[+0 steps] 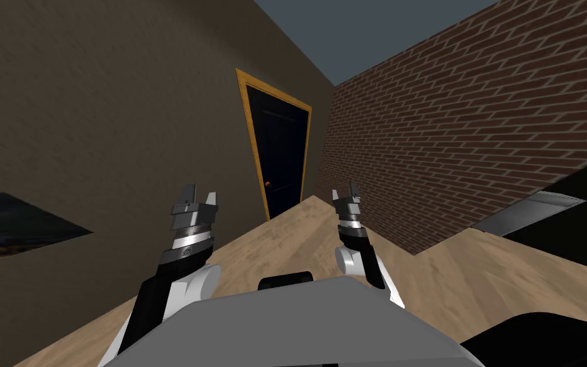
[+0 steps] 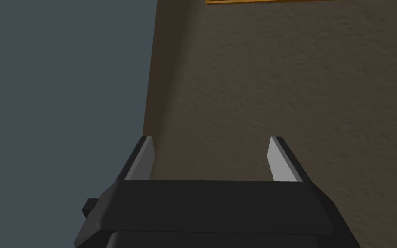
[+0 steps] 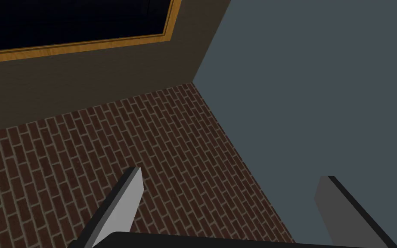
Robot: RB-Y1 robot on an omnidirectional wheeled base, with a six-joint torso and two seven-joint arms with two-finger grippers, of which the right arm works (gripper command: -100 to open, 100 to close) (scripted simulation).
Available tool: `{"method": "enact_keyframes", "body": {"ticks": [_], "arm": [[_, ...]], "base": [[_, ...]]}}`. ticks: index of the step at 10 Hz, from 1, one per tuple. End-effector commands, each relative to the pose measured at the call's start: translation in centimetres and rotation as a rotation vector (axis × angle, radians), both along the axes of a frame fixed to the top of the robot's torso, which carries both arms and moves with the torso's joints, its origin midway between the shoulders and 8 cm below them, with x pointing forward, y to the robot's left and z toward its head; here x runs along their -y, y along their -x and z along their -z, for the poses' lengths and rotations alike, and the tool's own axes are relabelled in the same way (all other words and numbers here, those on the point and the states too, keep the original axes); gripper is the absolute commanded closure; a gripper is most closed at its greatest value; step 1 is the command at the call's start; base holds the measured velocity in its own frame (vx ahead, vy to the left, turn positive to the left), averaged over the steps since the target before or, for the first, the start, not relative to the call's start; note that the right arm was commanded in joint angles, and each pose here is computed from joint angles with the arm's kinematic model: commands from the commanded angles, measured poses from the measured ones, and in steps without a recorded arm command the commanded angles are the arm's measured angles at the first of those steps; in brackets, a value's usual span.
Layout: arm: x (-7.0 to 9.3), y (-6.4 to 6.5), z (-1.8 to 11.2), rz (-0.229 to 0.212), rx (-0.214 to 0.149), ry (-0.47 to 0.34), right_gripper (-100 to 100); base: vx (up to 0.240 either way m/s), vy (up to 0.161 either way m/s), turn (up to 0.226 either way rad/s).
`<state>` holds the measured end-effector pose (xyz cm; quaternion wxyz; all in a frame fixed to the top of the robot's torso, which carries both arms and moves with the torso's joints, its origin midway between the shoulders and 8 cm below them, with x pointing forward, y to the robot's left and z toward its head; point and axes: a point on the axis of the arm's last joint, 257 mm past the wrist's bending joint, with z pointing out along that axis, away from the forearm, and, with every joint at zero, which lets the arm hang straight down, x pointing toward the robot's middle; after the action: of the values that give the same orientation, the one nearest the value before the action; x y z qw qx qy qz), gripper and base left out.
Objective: Pull the door open
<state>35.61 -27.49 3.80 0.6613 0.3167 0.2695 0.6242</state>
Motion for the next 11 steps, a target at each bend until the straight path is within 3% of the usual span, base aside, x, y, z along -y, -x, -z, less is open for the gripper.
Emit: {"method": "enact_keyframes", "body": {"ticks": [1,5,11], "arm": [[-0.1,-0.4,1.0,0.022,-0.021,0.045,-100],[-0.2,-1.1,3.1,0.066,-0.06,0.133,-100],[-0.4,-2.2,7.2,0.144,-0.131,0.3,-100]], "base": [[0.077,0.04,0.079],[0.165,0.079,0.054],[0.126,0.085,0.062]]}}
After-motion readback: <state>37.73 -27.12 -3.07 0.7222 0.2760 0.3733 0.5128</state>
